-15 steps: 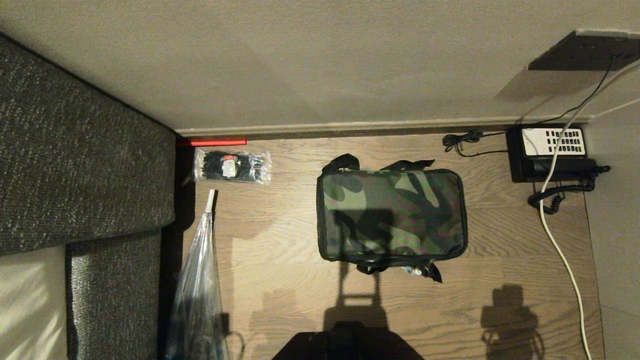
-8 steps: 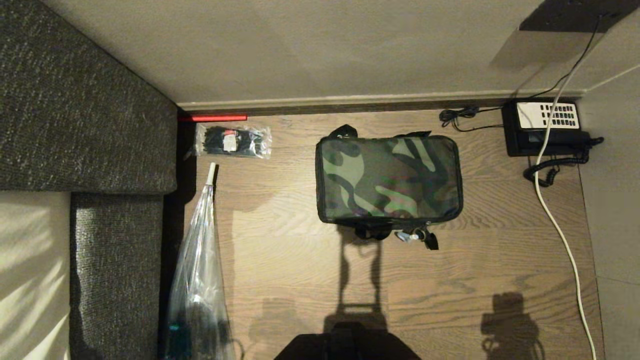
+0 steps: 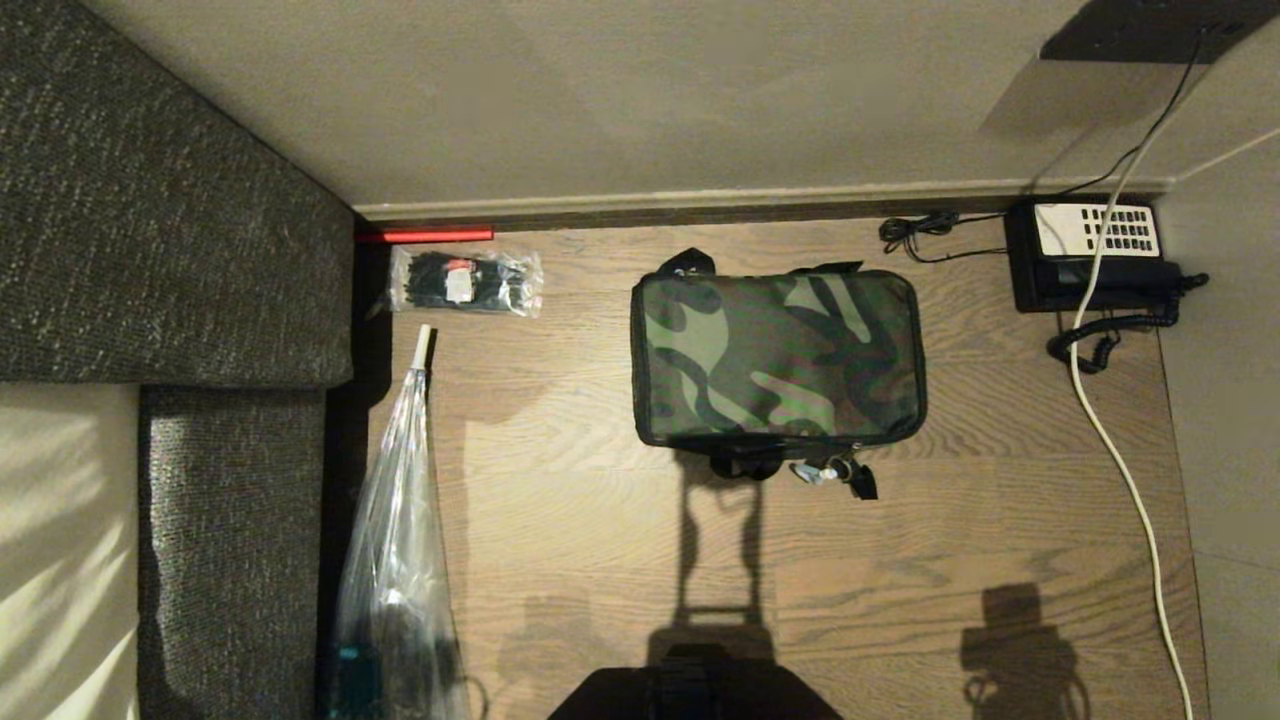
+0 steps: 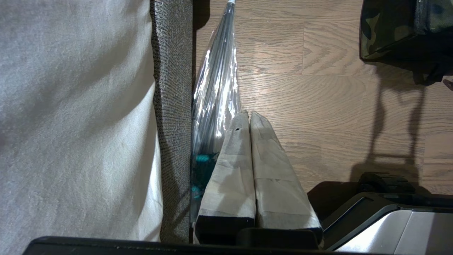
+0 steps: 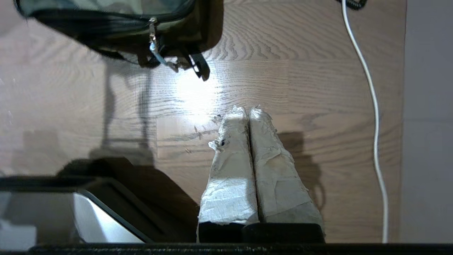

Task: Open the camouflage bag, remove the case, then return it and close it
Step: Open the top of the storage box

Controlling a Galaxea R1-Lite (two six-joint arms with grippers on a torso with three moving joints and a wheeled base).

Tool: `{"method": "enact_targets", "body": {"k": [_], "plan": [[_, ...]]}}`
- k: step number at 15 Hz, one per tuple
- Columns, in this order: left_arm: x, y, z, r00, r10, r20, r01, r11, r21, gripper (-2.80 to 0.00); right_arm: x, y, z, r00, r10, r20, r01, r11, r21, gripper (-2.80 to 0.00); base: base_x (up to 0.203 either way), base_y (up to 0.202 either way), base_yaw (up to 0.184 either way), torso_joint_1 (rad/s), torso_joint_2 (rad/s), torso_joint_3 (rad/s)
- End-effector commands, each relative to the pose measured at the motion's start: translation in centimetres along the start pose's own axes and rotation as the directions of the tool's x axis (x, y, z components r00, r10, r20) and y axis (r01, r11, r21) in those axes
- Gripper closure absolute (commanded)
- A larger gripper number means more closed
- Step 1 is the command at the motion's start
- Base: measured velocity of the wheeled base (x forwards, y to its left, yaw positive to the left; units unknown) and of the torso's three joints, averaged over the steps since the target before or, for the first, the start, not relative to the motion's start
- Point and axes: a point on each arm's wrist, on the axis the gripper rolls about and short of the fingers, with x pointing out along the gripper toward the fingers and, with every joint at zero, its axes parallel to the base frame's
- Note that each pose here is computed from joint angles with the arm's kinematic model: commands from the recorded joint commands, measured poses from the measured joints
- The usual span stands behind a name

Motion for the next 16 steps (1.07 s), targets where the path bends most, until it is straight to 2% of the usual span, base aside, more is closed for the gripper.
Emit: {"method": "enact_targets", "body": {"k": [1,3,4,6,7,9,10,11,12,13,14,15,16], "plan": [[0.0,0.0,0.0,1.0,0.001,0.002,-0.001,1.0,-0.001,0.0,-0.5,0.0,0.7,0.999,0.005,0.047,-0.006,1.0,0.008,0.0,0.0,0.0,0.0,0.0,0.0,0.0],[0.0,0.0,0.0,1.0,-0.001,0.002,0.001,1.0,-0.001,0.0,-2.4,0.0,3.8,0.996,0.052,0.078,-0.058,0.996,0.07,0.0,0.0,0.0,0.0,0.0,0.0,0.0],[0.0,0.0,0.0,1.0,0.001,0.002,-0.001,1.0,-0.001,0.0,-4.3,0.1,5.6,0.994,0.099,0.053,-0.105,0.989,0.105,0.0,0.0,0.0,0.0,0.0,0.0,0.0],[0.0,0.0,0.0,1.0,-0.001,0.002,0.001,1.0,-0.001,0.0,-7.6,0.3,7.9,0.972,0.234,0.027,-0.235,0.956,0.173,0.0,0.0,0.0,0.0,0.0,0.0,0.0],[0.0,0.0,0.0,1.0,0.001,0.002,-0.001,1.0,-0.001,0.0,-8.2,0.4,8.8,0.962,0.274,0.016,-0.272,0.942,0.197,0.0,0.0,0.0,0.0,0.0,0.0,0.0],[0.0,0.0,0.0,1.0,-0.001,0.002,0.001,1.0,-0.001,0.0,-7.3,0.3,11.9,0.951,0.306,-0.039,-0.281,0.911,0.3,0.0,0.0,0.0,0.0,0.0,0.0,0.0],[0.0,0.0,0.0,1.0,0.001,0.002,-0.001,1.0,-0.001,0.0,-5.3,0.1,14.0,0.936,0.335,-0.108,-0.275,0.888,0.369,0.0,0.0,0.0,0.0,0.0,0.0,0.0],[0.0,0.0,0.0,1.0,0.001,0.002,-0.001,1.0,-0.001,0.0,-2.3,0.1,15.6,0.91,0.36,-0.206,-0.249,0.871,0.423,0.0,0.0,0.0,0.0,0.0,0.0,0.0],[0.0,0.0,0.0,1.0,0.0,0.002,0.0,1.0,-0.001,0.0,1.5,0.3,16.4,0.867,0.381,-0.322,-0.209,0.864,0.459,0.0,0.0,0.0,0.0,0.0,0.0,0.0],[0.0,0.0,0.0,1.0,0.001,0.002,-0.001,1.0,-0.001,0.0,5.5,0.5,16.2,0.807,0.399,-0.437,-0.165,0.861,0.481,0.0,0.0,0.0,0.0,0.0,0.0,0.0],[0.0,0.0,0.0,1.0,0.001,0.002,-0.001,1.0,-0.001,0.0,9.2,0.9,15.0,0.738,0.41,-0.536,-0.12,0.861,0.494,0.0,0.0,0.0,0.0,0.0,0.0,0.0],[0.0,0.0,0.0,1.0,-0.001,0.002,0.001,1.0,-0.001,0.0,12.4,1.3,13.3,0.685,0.415,-0.6,-0.087,0.863,0.498,0.0,0.0,0.0,0.0,0.0,0.0,0.0],[0.0,0.0,0.0,1.0,0.0,0.002,0.0,1.0,-0.001,0.0,15.7,1.7,11.4,0.656,0.409,-0.634,-0.069,0.869,0.49,0.0,0.0,0.0,0.0,0.0,0.0,0.0]]}}
